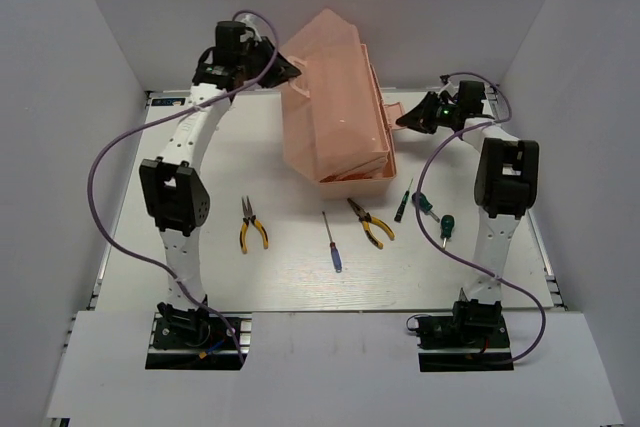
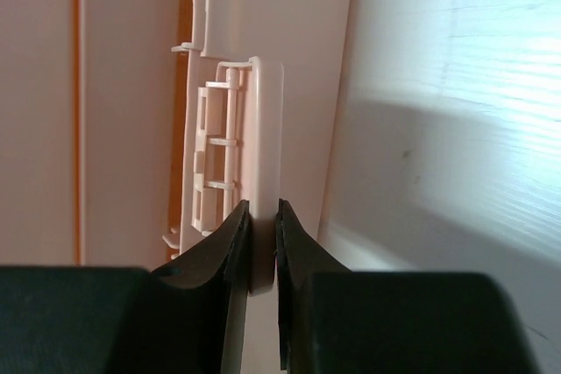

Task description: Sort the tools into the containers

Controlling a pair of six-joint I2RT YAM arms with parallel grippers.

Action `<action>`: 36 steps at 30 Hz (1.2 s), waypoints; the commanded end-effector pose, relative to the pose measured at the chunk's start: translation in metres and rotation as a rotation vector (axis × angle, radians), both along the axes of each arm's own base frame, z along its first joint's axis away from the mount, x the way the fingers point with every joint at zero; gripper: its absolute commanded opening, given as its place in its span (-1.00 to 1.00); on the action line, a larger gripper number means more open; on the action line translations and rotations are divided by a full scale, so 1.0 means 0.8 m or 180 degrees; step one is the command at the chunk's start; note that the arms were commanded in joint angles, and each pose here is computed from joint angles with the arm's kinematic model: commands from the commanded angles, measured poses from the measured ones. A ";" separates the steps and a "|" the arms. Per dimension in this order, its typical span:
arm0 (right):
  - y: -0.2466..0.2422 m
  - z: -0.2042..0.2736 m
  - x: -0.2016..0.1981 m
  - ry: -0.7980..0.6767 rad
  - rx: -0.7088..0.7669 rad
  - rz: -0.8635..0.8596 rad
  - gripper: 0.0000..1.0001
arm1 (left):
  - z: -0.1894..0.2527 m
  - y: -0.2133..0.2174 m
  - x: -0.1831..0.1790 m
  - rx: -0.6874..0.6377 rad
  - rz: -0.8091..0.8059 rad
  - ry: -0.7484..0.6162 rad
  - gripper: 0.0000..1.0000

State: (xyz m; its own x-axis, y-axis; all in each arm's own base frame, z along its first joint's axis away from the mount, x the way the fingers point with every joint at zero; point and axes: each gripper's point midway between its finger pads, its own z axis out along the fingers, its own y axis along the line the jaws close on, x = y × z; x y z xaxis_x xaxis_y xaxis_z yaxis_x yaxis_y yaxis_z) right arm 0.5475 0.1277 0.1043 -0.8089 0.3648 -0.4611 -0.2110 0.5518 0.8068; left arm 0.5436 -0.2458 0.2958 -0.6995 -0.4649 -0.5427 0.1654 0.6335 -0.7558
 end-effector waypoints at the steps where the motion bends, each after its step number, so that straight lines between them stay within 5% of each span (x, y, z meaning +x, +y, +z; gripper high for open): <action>1: -0.078 0.029 0.030 -0.0479 -0.0386 -0.0474 -1.00 | 0.079 0.076 -0.002 0.0037 0.0150 -0.0487 -1.00; 8: -0.092 0.024 0.027 -0.0465 -0.0461 -0.0545 -1.00 | 0.023 0.204 0.003 0.0286 0.0632 -0.0068 -1.00; 19: -0.094 0.025 0.029 -0.0452 -0.0448 -0.0581 -1.00 | -0.064 0.279 0.014 0.0433 0.0962 0.0444 -1.00; 22: -0.089 0.026 0.026 -0.0453 -0.0384 -0.0525 -1.00 | -0.075 0.297 0.021 0.0543 0.1075 0.0577 -0.59; 23: -0.089 0.030 0.026 -0.0452 -0.0347 -0.0519 -0.84 | -0.066 0.299 0.024 0.0559 0.1103 0.0541 -0.10; 26: -0.082 0.037 0.020 -0.0491 -0.0254 -0.0414 -0.21 | -0.068 0.301 0.019 0.0588 0.1138 0.0602 0.36; 29: -0.081 0.038 0.018 -0.0481 -0.0204 -0.0397 0.07 | -0.055 0.296 0.009 0.0797 0.1116 0.0504 0.45; 36: -0.084 0.054 0.015 -0.0541 -0.0154 -0.0348 0.30 | -0.050 0.277 -0.030 0.1096 0.1040 0.0496 0.50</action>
